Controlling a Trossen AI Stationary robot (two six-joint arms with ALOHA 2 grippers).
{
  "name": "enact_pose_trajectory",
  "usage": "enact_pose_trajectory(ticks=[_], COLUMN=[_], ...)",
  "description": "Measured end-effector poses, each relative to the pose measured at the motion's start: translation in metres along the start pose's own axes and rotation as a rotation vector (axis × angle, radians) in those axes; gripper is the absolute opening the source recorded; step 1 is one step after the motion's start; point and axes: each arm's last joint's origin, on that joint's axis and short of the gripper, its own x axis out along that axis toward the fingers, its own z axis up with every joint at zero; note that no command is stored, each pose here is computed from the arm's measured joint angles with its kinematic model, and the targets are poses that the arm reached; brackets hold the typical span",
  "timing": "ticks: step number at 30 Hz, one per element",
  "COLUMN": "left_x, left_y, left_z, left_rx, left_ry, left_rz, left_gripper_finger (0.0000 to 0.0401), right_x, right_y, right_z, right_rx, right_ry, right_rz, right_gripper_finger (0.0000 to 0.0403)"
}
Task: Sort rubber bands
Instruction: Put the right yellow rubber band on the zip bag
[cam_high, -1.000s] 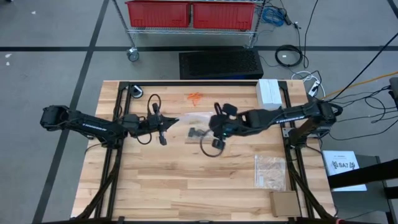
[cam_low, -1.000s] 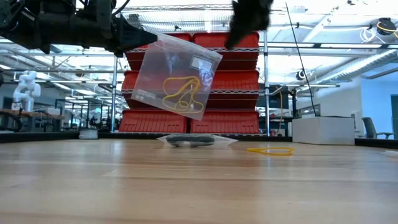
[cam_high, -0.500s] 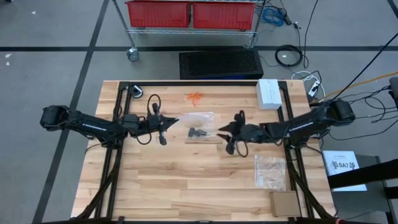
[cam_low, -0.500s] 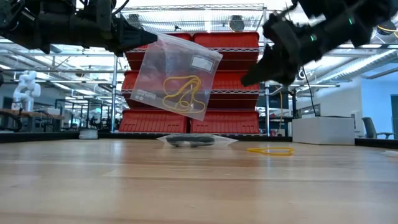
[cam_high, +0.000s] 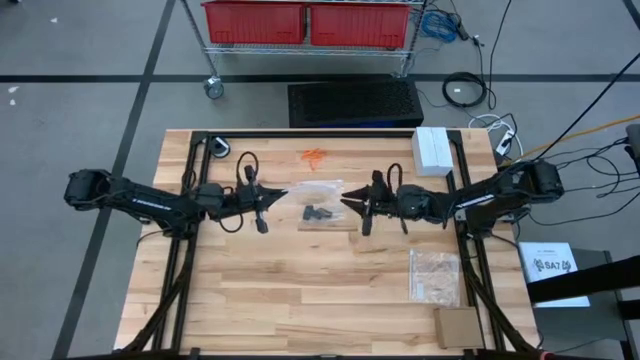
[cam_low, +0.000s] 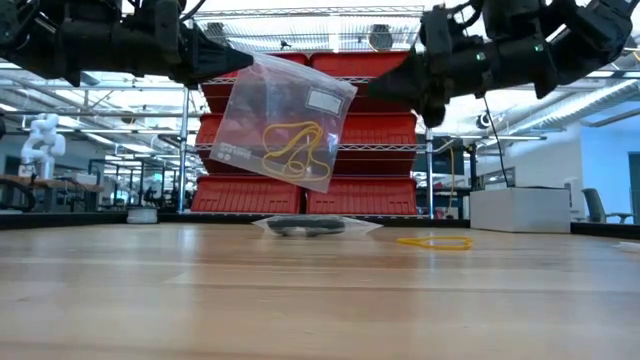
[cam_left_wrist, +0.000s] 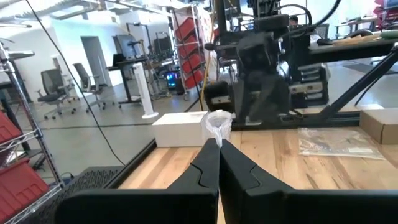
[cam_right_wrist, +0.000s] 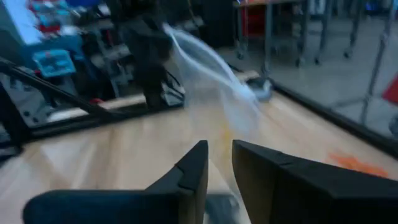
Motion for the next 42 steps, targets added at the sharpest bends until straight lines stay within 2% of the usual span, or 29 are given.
enact_pose_trajectory(ticks=[5, 11, 14, 17, 22, 26, 33, 38, 42], left_x=[0.000, 0.001, 0.002, 0.002, 0.002, 0.003, 0.003, 0.003, 0.005], left_y=[-0.001, 0.003, 0.006, 0.009, 0.011, 0.012, 0.015, 0.019, 0.017], left_z=[0.006, 0.007, 0.004, 0.003, 0.003, 0.003, 0.002, 0.001, -0.003], left_rx=[-0.022, -0.024, -0.020, -0.038, -0.042, -0.041, -0.041, -0.091, -0.112], left_ry=[-0.069, -0.091, -0.068, -0.066, -0.064, -0.062, -0.057, -0.052, -0.033], left_rz=[-0.077, -0.079, -0.073, -0.058, -0.047, -0.043, -0.019, 0.010, -0.017], left_gripper_finger=[0.0000, 0.0000, 0.0000, 0.0000, 0.0000, 0.0000, 0.0000, 0.0000, 0.0000], right_x=[0.001, 0.002, 0.002, 0.002, 0.013, 0.029, 0.044, 0.052, 0.059], right_y=[-0.006, -0.010, -0.008, -0.007, -0.010, -0.011, -0.005, 0.000, 0.004], right_z=[0.002, 0.005, 0.009, 0.011, 0.011, 0.008, 0.019, 0.034, 0.047], right_rx=[0.000, 0.003, -0.010, -0.019, -0.042, -0.076, -0.122, -0.140, -0.159], right_ry=[-0.010, -0.036, -0.064, -0.080, -0.071, -0.051, -0.031, 0.017, 0.055], right_rz=[-0.015, 0.014, 0.087, 0.107, 0.078, 0.066, 0.069, 0.071, 0.067], right_gripper_finger=[0.0105, 0.0160, 0.0171, 0.0171, 0.0156, 0.0129, 0.0011, 0.0005, 0.0002])
